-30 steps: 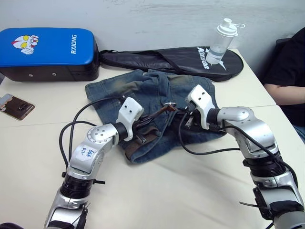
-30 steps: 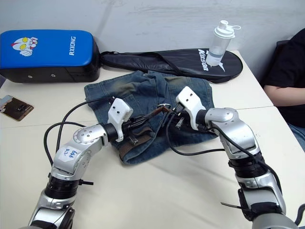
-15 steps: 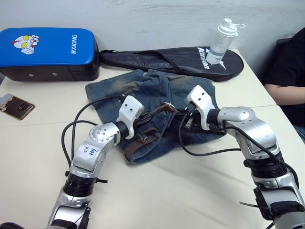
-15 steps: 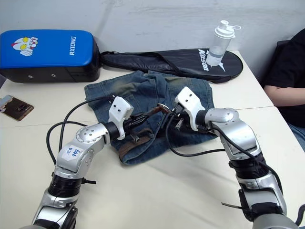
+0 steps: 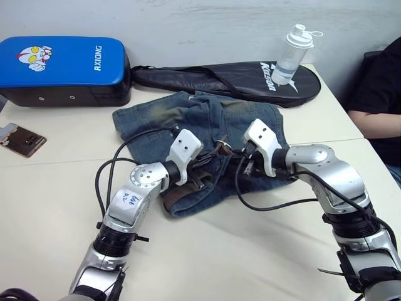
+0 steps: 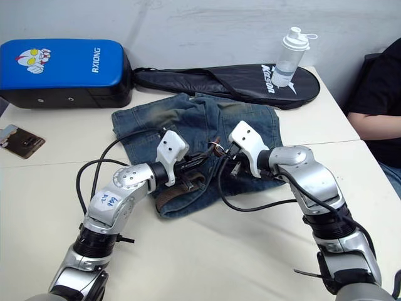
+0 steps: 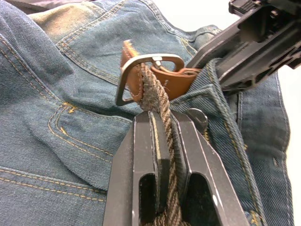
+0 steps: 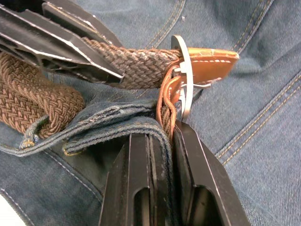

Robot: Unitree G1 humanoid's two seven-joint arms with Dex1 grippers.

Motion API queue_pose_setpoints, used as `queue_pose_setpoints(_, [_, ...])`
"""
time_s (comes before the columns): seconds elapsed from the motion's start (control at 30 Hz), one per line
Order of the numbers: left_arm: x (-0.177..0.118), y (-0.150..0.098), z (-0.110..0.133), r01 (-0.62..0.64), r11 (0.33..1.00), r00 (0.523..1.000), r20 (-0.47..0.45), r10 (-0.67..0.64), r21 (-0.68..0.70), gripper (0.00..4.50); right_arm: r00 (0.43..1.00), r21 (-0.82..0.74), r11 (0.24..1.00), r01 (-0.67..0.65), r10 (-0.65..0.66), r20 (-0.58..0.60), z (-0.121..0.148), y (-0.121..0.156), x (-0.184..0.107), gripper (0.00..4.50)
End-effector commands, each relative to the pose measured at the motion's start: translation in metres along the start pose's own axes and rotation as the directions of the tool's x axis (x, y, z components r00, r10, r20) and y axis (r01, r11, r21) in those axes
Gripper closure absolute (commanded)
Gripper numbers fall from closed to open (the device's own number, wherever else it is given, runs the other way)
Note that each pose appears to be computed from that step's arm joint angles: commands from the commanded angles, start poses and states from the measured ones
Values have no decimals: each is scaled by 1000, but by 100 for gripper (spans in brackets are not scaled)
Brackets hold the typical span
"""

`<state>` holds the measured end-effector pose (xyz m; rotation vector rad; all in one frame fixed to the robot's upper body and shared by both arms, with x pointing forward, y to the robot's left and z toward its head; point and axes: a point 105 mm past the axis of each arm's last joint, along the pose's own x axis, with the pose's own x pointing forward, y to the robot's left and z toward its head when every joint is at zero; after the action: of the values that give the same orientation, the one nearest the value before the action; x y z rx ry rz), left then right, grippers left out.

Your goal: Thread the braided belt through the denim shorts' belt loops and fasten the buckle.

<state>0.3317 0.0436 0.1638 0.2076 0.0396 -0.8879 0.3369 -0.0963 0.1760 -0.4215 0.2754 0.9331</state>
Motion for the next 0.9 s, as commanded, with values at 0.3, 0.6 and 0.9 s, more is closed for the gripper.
queue_pose_setpoints(0.3, [27,-12,15,64,997,995,77,-68,46,450,978,-22,978,-206,206,18,5,32,-9,228])
queue_pose_setpoints(0.6, [19,-6,14,47,998,995,85,-52,51,450,989,-269,954,-136,148,27,23,-10,-64,3])
queue_pose_setpoints(0.9, [21,-9,23,65,994,992,102,-73,85,450,999,-715,699,14,18,37,40,-53,-40,3])
